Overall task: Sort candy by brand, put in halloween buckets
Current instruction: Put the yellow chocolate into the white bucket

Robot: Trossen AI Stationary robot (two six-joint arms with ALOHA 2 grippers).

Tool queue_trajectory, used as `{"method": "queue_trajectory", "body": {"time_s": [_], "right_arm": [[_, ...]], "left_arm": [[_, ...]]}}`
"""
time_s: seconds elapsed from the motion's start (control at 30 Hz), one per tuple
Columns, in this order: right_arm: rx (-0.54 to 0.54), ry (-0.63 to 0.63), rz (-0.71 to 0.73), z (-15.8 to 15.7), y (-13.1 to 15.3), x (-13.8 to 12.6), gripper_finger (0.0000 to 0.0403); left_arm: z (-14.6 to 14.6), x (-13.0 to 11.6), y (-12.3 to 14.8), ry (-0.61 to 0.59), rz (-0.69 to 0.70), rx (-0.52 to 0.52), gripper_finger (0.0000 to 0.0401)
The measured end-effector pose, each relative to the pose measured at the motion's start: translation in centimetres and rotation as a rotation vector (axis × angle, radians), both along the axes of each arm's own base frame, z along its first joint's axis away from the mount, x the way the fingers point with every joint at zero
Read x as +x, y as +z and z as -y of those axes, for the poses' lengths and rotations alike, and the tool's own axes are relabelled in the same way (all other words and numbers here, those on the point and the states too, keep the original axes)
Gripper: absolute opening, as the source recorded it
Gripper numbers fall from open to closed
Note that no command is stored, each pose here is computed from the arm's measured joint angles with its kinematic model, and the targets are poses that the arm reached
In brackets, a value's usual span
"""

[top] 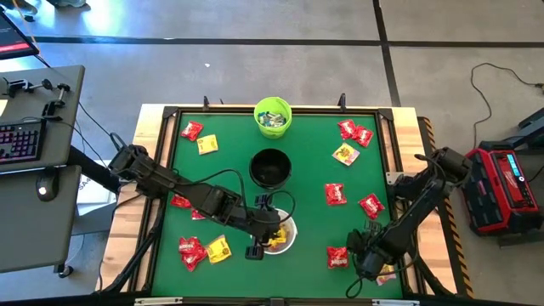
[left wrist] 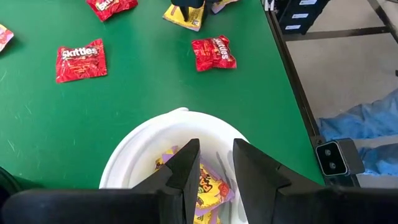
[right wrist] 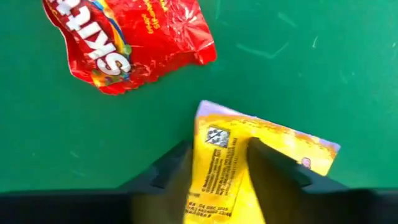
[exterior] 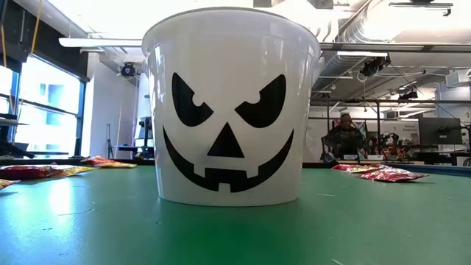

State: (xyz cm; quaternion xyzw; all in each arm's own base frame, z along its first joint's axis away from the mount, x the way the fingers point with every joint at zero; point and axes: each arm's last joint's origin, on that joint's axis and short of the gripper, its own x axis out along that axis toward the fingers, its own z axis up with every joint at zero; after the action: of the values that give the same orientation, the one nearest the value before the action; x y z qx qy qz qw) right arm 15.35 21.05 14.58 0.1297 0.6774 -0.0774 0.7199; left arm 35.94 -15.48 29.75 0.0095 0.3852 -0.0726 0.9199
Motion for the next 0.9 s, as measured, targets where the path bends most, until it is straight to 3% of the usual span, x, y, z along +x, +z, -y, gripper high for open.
{"method": "queue_trajectory", "body": {"time_s": [0.17,0.23,0.37,0.67,0.9], "right_arm": [[0.014,-0.016,-0.011,-0.1,0.0,0.0,0.0026],[0.017,-0.015,-0.011,0.0,0.0,0.0,0.0008],[0.028,-0.018,-0.001,0.0,0.9,0.1,0.0016],[0.039,-0.049,0.157,-0.1,6.5,0.9,0.0002],[-0.057,-0.090,0.289,1.2,11.8,1.5,0.0001]], "left_arm": [[0.0,0.0,0.0,0.001,0.000,-0.001,0.0087],[0.1,-0.1,0.0,0.002,-0.003,-0.005,0.0087],[0.5,-0.4,-0.2,-0.024,-0.021,0.017,0.0087],[0.5,-1.4,1.5,-0.094,-0.001,-0.051,0.0064],[0.3,-1.9,2.3,-0.148,0.007,-0.065,0.0041]]}}
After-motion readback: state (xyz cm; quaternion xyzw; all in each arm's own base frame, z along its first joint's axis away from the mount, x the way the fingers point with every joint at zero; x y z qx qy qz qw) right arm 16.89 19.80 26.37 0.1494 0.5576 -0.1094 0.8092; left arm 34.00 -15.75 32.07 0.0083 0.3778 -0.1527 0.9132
